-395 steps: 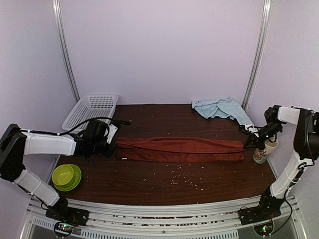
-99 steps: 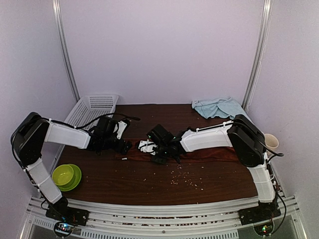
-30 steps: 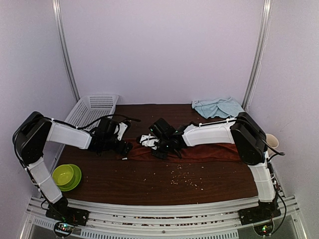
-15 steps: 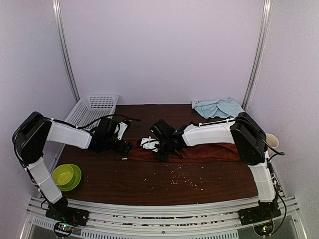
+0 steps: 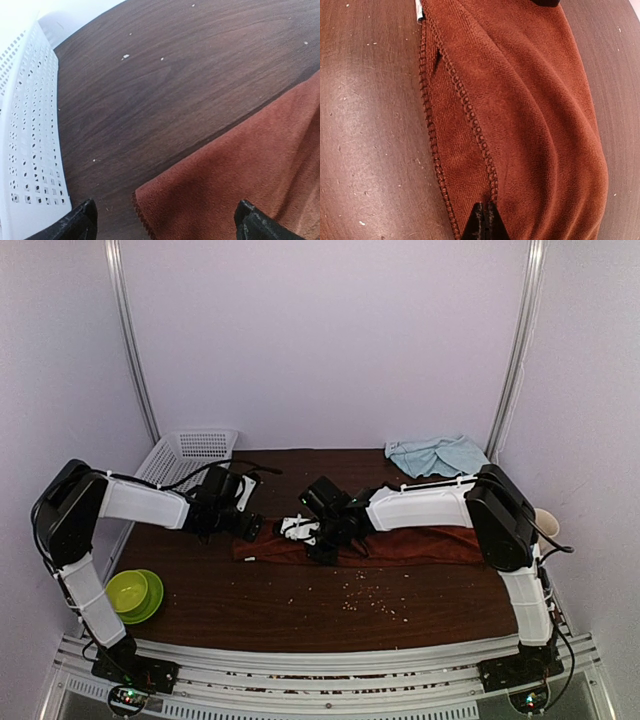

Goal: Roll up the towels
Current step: Smooth out the towel at the center of the board.

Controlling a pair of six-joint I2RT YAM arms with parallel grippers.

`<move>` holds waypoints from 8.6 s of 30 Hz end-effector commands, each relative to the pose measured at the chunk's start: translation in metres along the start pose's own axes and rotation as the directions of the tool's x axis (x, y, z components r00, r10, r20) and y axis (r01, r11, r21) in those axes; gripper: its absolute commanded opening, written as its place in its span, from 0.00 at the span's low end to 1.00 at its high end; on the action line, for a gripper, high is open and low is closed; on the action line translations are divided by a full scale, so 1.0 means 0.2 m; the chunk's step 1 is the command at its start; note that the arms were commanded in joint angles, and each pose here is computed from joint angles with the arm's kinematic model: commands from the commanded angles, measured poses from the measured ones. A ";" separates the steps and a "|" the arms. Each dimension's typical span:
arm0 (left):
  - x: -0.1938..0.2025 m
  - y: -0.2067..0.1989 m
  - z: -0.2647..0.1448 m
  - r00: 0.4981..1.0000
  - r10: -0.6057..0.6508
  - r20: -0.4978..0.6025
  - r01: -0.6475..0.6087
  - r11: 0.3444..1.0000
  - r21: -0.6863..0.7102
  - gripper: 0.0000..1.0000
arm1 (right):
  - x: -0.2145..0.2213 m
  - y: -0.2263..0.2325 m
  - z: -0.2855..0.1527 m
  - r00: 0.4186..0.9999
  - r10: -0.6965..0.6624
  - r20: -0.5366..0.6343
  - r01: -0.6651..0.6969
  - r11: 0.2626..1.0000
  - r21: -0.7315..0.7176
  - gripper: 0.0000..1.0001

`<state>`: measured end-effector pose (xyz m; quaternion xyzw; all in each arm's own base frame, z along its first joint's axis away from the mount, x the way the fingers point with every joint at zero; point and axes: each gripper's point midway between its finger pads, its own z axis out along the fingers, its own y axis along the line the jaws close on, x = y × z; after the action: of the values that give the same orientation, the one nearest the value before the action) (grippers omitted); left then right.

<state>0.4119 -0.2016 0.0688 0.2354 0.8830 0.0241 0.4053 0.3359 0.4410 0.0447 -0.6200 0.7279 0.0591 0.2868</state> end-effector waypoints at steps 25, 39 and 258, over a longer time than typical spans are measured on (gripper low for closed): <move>0.02 0.04 0.02 1.000 -0.006 -0.011 0.006 0.999 -0.037 0.98 | 0.02 -0.06 0.03 1.000 -0.014 -0.022 0.015 0.996 0.089 0.24; 0.02 0.02 0.04 1.000 -0.004 -0.010 0.004 1.000 -0.024 0.98 | 0.04 -0.08 0.06 0.999 -0.005 -0.036 0.009 0.994 0.106 0.06; -0.13 0.15 0.13 0.993 0.049 -0.103 -0.067 0.981 -0.182 0.98 | 0.02 -0.25 -0.38 0.991 0.137 -0.009 -0.137 0.989 -0.046 0.63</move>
<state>0.4548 -0.1833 0.0433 0.2140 0.8982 0.1556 0.3509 0.3312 0.4275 0.0563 -0.6140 0.7519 0.0876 0.2235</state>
